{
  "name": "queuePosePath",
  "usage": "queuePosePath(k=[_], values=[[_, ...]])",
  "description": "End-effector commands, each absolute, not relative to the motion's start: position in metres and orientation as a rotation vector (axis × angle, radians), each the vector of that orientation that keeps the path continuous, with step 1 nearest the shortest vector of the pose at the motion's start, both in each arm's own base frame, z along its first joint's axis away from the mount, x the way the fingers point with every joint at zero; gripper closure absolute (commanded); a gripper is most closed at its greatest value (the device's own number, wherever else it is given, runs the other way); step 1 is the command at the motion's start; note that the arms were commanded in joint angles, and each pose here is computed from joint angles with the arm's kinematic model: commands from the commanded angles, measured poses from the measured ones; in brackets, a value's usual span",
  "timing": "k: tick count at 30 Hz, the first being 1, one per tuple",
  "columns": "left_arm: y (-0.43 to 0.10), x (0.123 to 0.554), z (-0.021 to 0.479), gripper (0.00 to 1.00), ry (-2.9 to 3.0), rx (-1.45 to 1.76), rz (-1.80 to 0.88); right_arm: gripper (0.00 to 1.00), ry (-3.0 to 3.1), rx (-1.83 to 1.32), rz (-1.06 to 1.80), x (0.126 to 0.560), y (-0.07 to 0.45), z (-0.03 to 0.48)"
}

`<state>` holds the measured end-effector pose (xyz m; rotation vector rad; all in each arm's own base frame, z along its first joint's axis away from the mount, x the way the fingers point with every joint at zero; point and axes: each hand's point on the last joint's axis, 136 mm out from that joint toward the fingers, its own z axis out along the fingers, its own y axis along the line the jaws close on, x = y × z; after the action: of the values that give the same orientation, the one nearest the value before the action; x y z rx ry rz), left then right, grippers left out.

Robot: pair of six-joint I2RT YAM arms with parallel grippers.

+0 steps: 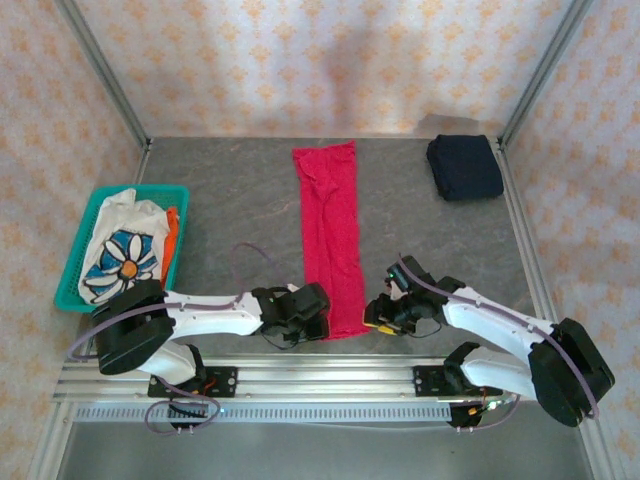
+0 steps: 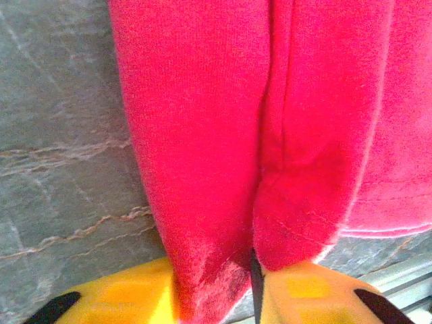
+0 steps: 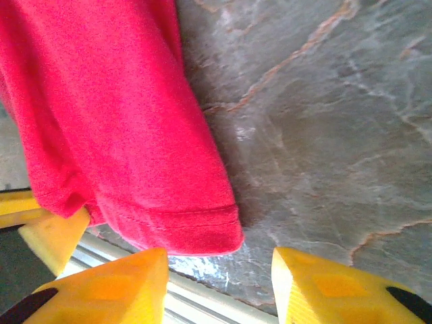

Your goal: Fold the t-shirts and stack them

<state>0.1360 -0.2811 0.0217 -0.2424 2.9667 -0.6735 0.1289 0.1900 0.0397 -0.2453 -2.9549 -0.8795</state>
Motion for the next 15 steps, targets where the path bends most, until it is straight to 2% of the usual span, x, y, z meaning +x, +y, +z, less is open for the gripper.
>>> queuePosePath(k=[1,9,15], values=[[-0.282,0.131,0.016,0.74,2.969,-0.239,-0.694,0.55,-2.99,-0.256,-0.855,0.132,0.186,0.039],[-0.276,0.131,0.016,0.94,2.972,-0.25,-0.659,0.56,-2.961,-0.317,-0.963,0.144,0.202,0.034],[-0.269,0.131,0.019,1.0,2.959,-0.254,-0.634,0.61,-2.893,-0.296,-1.02,0.14,0.212,0.026]])
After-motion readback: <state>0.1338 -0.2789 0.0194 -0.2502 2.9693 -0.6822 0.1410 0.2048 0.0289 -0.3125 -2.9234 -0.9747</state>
